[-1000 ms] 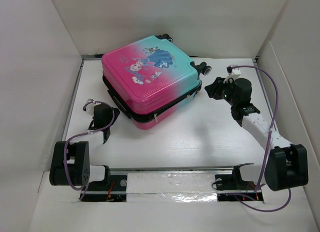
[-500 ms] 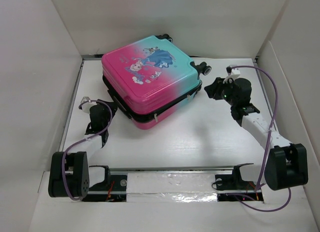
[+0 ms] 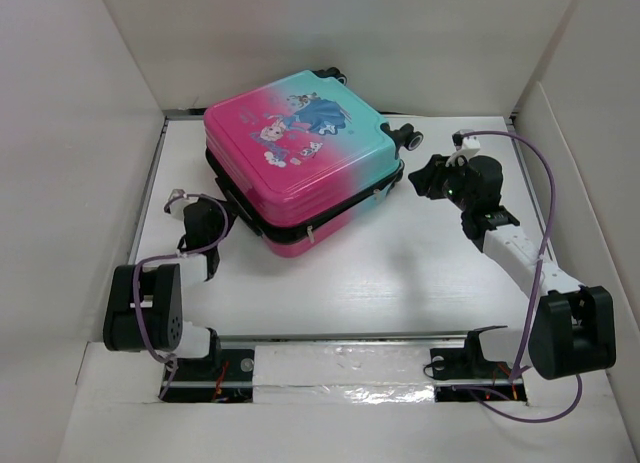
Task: Pack the luggage
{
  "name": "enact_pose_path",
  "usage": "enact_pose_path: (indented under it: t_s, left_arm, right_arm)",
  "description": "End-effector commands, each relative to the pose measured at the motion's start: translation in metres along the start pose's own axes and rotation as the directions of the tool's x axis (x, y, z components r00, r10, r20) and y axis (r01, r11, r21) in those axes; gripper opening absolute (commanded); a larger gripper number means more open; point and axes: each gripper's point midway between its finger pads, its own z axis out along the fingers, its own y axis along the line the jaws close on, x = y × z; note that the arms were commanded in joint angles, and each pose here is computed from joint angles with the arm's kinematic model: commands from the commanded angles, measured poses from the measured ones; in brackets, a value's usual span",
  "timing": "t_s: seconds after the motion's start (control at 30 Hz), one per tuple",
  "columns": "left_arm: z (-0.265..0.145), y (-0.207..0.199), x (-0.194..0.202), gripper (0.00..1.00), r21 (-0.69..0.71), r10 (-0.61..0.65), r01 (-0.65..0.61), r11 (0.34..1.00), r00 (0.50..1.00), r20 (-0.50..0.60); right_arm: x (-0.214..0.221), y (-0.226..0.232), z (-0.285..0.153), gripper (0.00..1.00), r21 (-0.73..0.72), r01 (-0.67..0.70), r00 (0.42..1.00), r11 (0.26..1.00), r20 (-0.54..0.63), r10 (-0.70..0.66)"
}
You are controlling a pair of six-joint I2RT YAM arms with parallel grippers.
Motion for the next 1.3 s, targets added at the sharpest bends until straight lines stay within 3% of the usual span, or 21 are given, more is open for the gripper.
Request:
enact_pose_path:
  t_s: [0.0,0.23,0.37,0.47,0.5,0.73,0.9,1.1,1.27]
  left_arm:
    - [0.011,-0.012,-0.009,0.43,0.028,-0.005,0.004,1.0,1.0,0.021]
    - [0.03,-0.003,0.002,0.41,-0.021,-0.011,0.011,1.0,1.0,-0.01]
    - [0.039,-0.005,0.005,0.34,-0.027,-0.018,0.018,0.999,1.0,-0.017]
    - [0.042,-0.008,0.007,0.15,-0.027,-0.021,0.021,0.999,1.0,-0.013]
    - [0.043,-0.012,0.008,0.0,-0.012,-0.01,0.01,1.0,1.0,-0.01]
    - [0.019,-0.026,0.01,0.0,0.075,0.01,-0.009,0.997,1.0,-0.004]
    - [-0.021,-0.007,0.031,0.0,0.106,0.076,-0.071,0.992,0.996,-0.041]
    - [-0.067,-0.003,0.063,0.0,0.188,0.183,-0.163,0.969,0.978,-0.097]
    - [-0.108,-0.01,0.097,0.0,0.31,0.207,-0.144,0.94,0.961,-0.182]
  right_arm:
    - [-0.009,0.0,0.001,0.46,-0.013,0.03,0.999,0.999,0.037,-0.03]
    - [-0.009,0.004,0.001,0.46,-0.02,0.033,0.999,0.999,0.037,-0.032]
    - [-0.007,0.004,0.0,0.46,-0.018,0.035,0.999,0.999,0.033,-0.034]
    - [-0.003,0.003,0.001,0.46,-0.019,0.03,0.999,0.999,0.024,-0.03]
    - [-0.002,0.002,0.001,0.46,-0.019,0.031,0.999,0.999,0.021,-0.031]
    - [0.011,-0.002,-0.006,0.44,-0.009,0.011,1.0,1.0,0.005,-0.011]
    - [0.021,-0.008,-0.005,0.37,0.017,-0.021,1.0,1.0,-0.008,0.021]
    - [0.031,0.027,0.03,0.35,-0.122,0.003,0.996,0.993,-0.09,-0.014]
    - [0.014,0.055,0.067,0.35,-0.181,0.039,0.993,0.983,-0.102,-0.059]
